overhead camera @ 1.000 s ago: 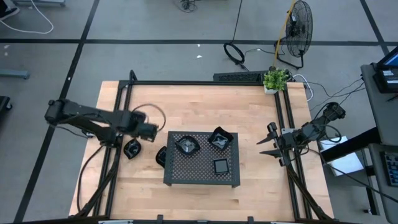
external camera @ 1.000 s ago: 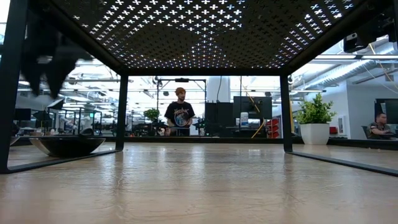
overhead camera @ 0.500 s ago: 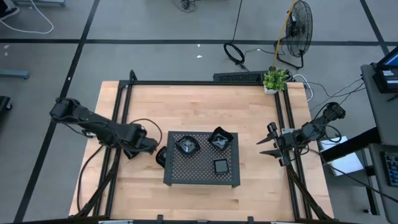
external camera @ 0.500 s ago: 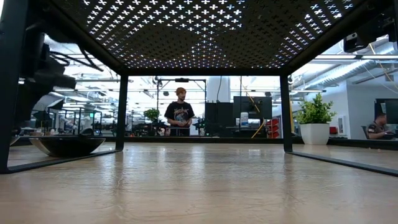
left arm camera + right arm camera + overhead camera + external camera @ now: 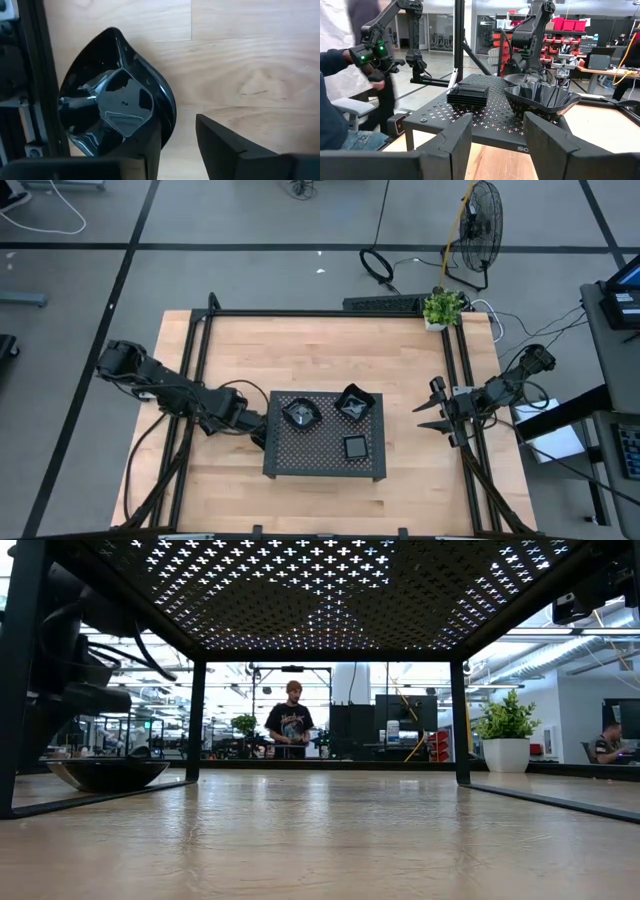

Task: Pick & Place Mini shaped plates
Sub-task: Stack the black leaf-shaped plate on top of the black leaf-shaped plates on the shelf

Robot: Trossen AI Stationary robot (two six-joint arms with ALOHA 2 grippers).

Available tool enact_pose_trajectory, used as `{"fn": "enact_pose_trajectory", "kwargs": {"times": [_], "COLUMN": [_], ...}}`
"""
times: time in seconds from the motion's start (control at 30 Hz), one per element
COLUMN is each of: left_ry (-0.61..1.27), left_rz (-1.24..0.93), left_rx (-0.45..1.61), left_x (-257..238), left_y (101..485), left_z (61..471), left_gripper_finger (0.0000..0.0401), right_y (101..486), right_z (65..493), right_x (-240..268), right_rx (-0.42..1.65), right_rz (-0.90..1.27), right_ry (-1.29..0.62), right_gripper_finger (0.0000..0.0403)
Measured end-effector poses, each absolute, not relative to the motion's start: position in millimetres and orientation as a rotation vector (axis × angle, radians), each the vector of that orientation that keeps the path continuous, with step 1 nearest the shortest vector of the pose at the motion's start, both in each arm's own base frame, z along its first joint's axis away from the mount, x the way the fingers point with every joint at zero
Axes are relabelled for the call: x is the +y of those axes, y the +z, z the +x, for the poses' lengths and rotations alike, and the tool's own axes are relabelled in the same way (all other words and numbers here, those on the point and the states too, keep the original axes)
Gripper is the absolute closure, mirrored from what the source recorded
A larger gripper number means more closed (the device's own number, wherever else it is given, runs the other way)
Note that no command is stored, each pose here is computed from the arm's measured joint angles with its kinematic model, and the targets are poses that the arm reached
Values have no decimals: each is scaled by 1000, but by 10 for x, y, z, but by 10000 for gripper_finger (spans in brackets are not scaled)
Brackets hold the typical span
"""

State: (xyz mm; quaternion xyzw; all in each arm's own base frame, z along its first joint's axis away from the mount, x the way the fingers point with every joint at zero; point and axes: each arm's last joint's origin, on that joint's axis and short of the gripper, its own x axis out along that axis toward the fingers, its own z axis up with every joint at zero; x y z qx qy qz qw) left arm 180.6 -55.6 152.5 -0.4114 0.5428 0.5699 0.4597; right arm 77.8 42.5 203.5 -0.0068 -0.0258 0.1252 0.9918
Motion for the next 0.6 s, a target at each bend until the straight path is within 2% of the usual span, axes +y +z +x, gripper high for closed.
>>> {"fn": "enact_pose_trajectory", "kwargs": {"times": [0.2,0.4,0.6], "left_ry": [1406,1297,1242], "left_rz": [-1040,-1037,-951], "left_rx": [1314,1218,1134], "left_x": [-562,-563,-485], "left_y": [1512,1494,1494], "left_z": [1828,1935,2003], "left_gripper_finger": [287,290,290], "right_y": [2035,2035,2035], "right_z": [778,778,778], "right_x": [425,425,425], "right_rx": [-52,-51,-51], "right_rz": [-14,-14,-14], "right_ry": [252,251,251], "right_gripper_finger": [238,238,238]}}
